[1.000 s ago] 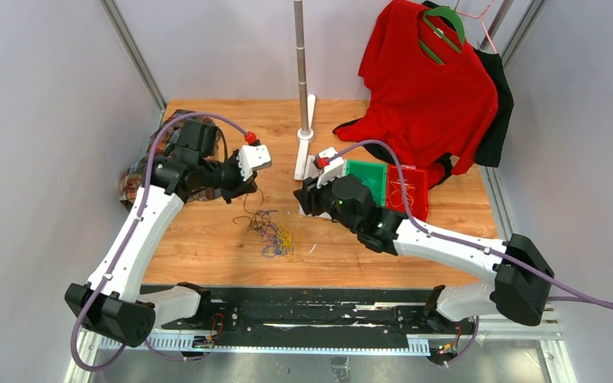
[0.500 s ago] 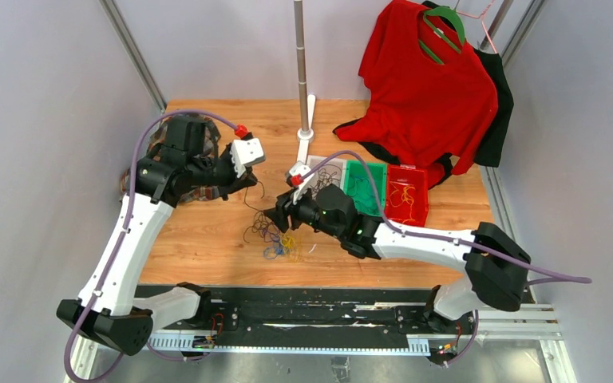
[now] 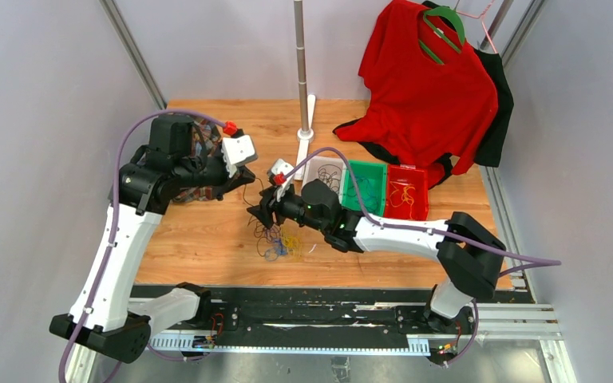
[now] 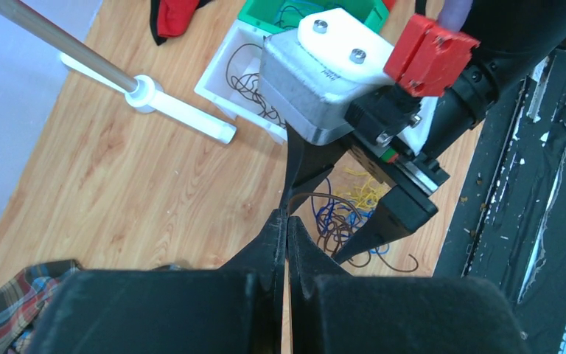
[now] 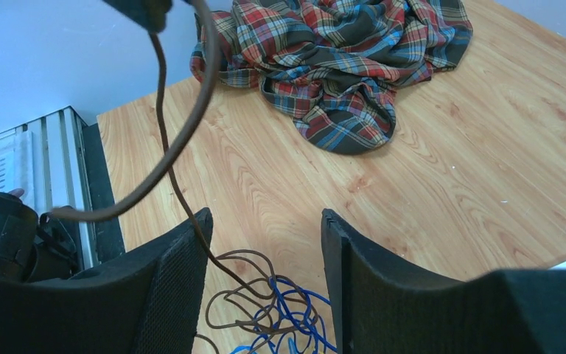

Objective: Untangle the cables

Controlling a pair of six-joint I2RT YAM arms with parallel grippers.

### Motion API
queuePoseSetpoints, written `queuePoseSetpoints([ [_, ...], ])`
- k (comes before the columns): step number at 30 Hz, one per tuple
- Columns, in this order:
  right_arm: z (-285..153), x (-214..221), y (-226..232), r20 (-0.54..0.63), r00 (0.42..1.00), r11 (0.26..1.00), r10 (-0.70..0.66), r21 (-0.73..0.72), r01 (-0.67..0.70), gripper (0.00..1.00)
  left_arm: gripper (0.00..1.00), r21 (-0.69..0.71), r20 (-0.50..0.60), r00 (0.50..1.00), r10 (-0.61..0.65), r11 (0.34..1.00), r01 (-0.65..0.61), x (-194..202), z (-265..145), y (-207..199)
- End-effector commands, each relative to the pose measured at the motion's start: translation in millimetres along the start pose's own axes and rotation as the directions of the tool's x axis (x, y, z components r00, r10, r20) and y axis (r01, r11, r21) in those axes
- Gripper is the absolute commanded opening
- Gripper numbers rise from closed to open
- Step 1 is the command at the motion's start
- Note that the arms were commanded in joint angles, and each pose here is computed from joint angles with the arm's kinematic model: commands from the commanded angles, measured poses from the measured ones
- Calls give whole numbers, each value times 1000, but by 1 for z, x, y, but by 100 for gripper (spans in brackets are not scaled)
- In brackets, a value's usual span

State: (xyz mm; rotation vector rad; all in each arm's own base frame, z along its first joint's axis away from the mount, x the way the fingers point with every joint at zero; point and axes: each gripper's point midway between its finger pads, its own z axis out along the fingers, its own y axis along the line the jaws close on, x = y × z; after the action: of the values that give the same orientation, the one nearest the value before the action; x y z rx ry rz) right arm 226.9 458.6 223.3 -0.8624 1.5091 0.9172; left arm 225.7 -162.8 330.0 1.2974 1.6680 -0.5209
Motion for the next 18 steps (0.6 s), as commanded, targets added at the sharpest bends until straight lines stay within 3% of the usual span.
queuePoseSetpoints([
  [1, 11, -14, 11, 44, 999, 1000, -12, -22, 13, 55, 0, 4, 46, 999, 14, 1000, -14, -17, -9, -6],
  [10, 26, 20, 2, 12, 998, 998, 59, 7, -59, 51, 0, -69, 131, 990, 51, 997, -42, -57, -38, -4],
  [18, 18, 78, -6, -50, 990, 990, 133, 50, -130, 50, 0, -333, 183, 959, 215, 932, -145, -118, -102, 19],
])
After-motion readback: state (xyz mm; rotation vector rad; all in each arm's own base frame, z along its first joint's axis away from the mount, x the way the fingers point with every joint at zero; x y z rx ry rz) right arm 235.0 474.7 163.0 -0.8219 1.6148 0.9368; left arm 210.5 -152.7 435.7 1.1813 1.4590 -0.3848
